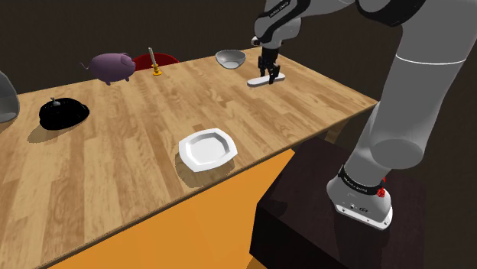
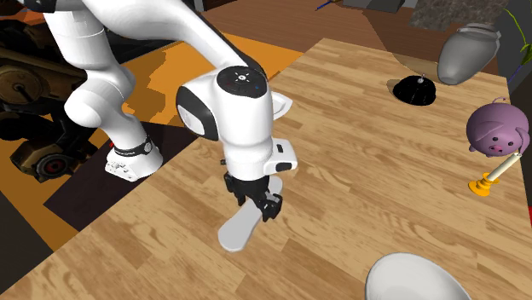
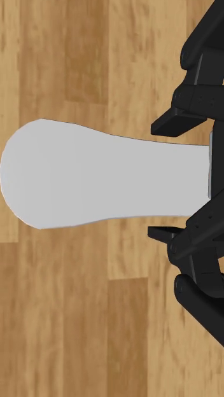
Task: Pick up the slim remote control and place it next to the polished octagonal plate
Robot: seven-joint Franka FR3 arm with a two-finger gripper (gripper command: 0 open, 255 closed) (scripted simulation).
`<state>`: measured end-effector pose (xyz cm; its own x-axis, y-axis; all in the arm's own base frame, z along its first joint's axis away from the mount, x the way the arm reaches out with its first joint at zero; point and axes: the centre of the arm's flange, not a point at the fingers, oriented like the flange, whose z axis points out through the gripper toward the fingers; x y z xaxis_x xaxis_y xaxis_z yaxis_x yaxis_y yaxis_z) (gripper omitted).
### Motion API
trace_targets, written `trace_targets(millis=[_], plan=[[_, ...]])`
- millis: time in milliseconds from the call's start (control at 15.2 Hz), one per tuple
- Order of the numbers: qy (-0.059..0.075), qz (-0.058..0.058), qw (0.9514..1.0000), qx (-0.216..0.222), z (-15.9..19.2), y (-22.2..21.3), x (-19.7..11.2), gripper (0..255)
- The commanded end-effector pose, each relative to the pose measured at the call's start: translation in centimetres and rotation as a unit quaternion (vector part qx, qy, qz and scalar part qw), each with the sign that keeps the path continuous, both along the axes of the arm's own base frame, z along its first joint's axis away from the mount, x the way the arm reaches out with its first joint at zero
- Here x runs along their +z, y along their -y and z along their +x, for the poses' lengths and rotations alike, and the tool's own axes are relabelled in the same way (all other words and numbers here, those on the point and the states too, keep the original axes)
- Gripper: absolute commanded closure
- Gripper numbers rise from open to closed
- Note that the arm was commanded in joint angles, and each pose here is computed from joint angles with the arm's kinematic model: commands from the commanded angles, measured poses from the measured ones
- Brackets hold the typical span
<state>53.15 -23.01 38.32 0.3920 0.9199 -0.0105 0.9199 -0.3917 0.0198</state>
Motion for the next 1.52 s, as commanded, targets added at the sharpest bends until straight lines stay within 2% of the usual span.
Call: trace_targets(millis=[0,396,1452], plan=[[0.000,0.000,1.0000,0.000,0.1,0.0,1.1,255],[0.000,0.000,1.0000,0.000,0.1,0.0,3.9,255],[0.000,0.000,1.0000,0.000,9.1,-19.1,4.0,255]])
